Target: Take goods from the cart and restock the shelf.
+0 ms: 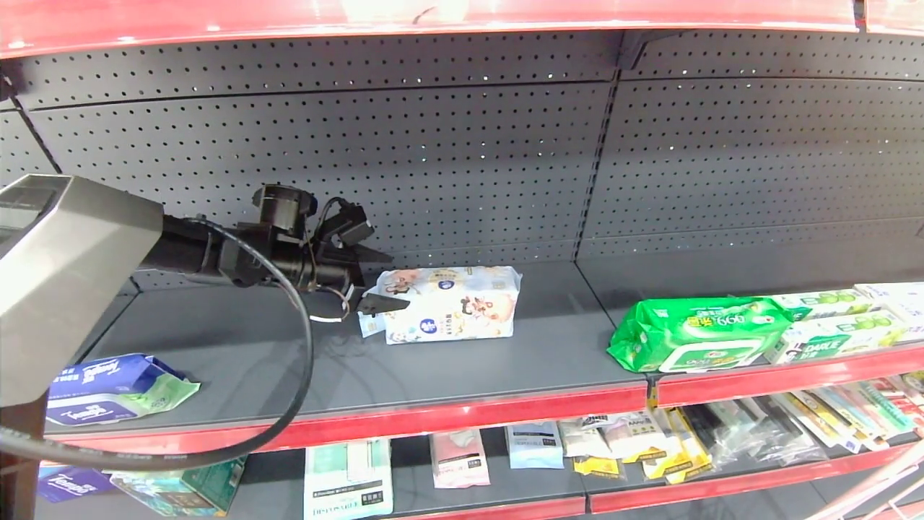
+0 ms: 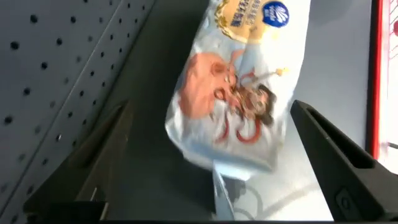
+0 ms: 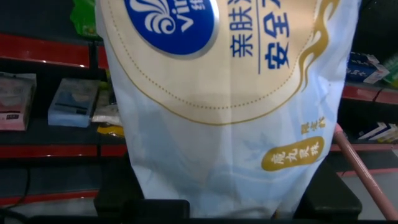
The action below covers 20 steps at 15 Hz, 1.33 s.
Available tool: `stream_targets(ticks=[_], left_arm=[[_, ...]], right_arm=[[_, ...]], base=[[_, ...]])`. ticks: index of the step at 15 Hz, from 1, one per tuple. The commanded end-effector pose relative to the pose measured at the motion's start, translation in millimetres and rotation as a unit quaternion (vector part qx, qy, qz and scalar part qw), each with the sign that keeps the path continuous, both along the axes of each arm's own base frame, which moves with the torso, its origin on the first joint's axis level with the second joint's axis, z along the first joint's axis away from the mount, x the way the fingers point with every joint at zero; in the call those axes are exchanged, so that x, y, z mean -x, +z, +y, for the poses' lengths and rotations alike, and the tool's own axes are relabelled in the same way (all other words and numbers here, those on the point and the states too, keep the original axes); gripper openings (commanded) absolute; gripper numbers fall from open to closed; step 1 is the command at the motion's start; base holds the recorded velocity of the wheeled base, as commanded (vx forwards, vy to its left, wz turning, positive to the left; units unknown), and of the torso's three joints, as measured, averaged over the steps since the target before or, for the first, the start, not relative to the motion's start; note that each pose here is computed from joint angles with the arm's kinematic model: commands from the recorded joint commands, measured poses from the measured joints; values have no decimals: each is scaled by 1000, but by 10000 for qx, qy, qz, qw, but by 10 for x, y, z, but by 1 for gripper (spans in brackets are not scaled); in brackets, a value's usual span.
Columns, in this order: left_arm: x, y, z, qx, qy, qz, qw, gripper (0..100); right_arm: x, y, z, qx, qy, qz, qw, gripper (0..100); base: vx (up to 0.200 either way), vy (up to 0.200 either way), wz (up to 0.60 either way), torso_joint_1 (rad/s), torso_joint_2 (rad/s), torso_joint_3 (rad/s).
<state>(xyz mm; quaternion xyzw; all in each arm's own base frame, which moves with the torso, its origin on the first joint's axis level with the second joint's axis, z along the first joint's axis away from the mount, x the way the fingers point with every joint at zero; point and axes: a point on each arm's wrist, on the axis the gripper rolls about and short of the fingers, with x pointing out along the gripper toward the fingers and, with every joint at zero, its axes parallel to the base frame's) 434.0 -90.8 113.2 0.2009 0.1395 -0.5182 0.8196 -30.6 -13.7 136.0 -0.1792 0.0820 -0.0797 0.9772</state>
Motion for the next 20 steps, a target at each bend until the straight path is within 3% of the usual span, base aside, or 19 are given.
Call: stream_targets(ticks=[1,13,14,20], left_arm=[[-56,-92,-95,4,-105,48,9999,100],[-182,-242,-312,60,-99,245,9996,100],[-182,-273,-349,50,-131,267,9995,0],[-117,-233,-351,80,-236,287,9993,0]], right_arm=[[-8,-19,1,33,5,49,10000,0],[-18,-17,3,61,16,91,9999,0],[-19,-21,4,63,16,99,9999,0],[-26,-23,5,67,24,129,9999,0]], base=[[0,0,0,0,0,0],[0,0,0,0,0,0],[0,0,0,0,0,0],[0,0,0,0,0,0]])
